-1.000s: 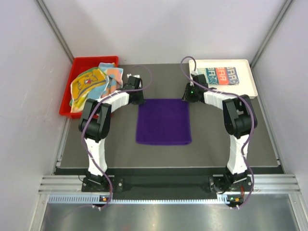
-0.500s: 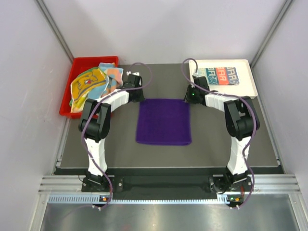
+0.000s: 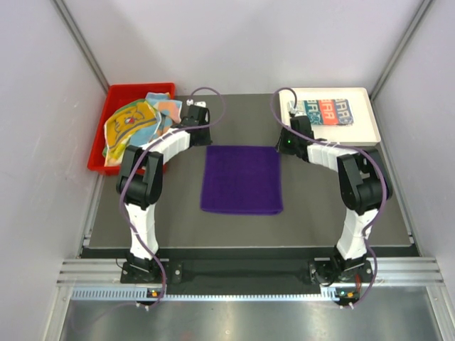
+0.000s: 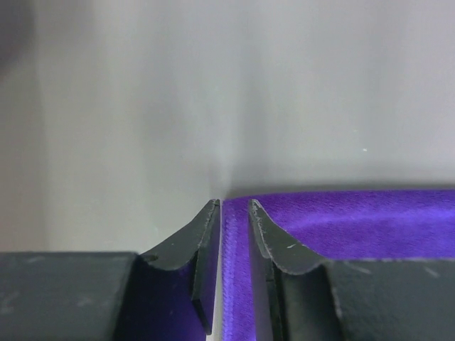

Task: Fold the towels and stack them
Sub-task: Fold the towel

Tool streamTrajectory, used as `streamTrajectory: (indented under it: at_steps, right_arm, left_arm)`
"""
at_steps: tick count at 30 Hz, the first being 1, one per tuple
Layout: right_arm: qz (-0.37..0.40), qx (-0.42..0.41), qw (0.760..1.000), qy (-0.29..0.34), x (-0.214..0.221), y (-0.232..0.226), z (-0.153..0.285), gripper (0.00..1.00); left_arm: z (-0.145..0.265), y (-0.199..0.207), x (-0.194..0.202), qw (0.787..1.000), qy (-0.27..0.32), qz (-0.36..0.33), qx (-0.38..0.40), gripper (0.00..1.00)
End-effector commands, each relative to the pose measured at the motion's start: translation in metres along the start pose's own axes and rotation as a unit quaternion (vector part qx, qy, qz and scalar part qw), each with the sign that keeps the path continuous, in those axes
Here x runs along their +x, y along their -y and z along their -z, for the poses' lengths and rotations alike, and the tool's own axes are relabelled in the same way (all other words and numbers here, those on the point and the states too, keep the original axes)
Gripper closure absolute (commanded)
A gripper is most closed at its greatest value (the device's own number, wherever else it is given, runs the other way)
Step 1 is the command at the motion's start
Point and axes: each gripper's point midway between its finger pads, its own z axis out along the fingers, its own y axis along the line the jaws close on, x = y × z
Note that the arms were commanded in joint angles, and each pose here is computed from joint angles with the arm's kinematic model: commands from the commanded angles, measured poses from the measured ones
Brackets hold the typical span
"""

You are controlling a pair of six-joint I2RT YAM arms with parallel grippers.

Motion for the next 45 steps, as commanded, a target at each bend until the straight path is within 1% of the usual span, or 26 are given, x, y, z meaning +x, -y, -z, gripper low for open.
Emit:
streamTrajectory:
  at_steps: [1, 5, 12, 16, 27, 30, 34, 40, 45]
  right_arm:
    - [0.013, 0.000, 0.999, 0.047, -0.027, -0.004, 0.013, 0.77]
    - [0.017, 0.013, 0.999, 0.045, -0.023, 0.000, 0.010, 0.76]
    - [0.031, 0.023, 0.998, 0.039, -0.016, 0.000, 0.000, 0.71]
    - [0.031, 0.025, 0.999, 0.034, -0.009, 0.002, -0.008, 0.71]
    - [0.034, 0.026, 0.998, 0.036, -0.008, 0.001, -0.019, 0.70]
    - [0.029, 0.019, 0.998, 0.048, -0.013, -0.002, -0.017, 0.69]
    - [0.025, 0.012, 0.998, 0.049, -0.013, -0.005, -0.019, 0.69]
    - [0.016, 0.006, 0.999, 0.049, -0.014, -0.008, -0.022, 0.70]
    - [0.009, 0.000, 0.999, 0.047, -0.012, -0.010, -0.024, 0.71]
  left_arm:
    - [-0.003, -0.009, -0.007, 1.000, 0.004, -0.023, -0.018, 0.72]
    - [-0.002, -0.009, -0.003, 1.000, -0.002, -0.025, -0.015, 0.68]
    - [-0.013, -0.006, 0.010, 1.000, -0.016, -0.027, -0.004, 0.65]
    - [-0.020, -0.004, 0.015, 1.000, -0.020, -0.024, 0.004, 0.65]
    - [-0.031, -0.008, 0.029, 1.000, -0.019, -0.012, 0.002, 0.65]
    - [-0.031, -0.009, 0.033, 1.000, -0.017, -0.008, 0.002, 0.66]
    - [-0.032, -0.007, 0.033, 1.000, -0.016, -0.006, 0.007, 0.67]
    - [-0.033, -0.007, 0.035, 1.000, -0.016, -0.005, 0.009, 0.72]
    - [-0.033, -0.007, 0.035, 1.000, -0.014, -0.002, 0.008, 0.78]
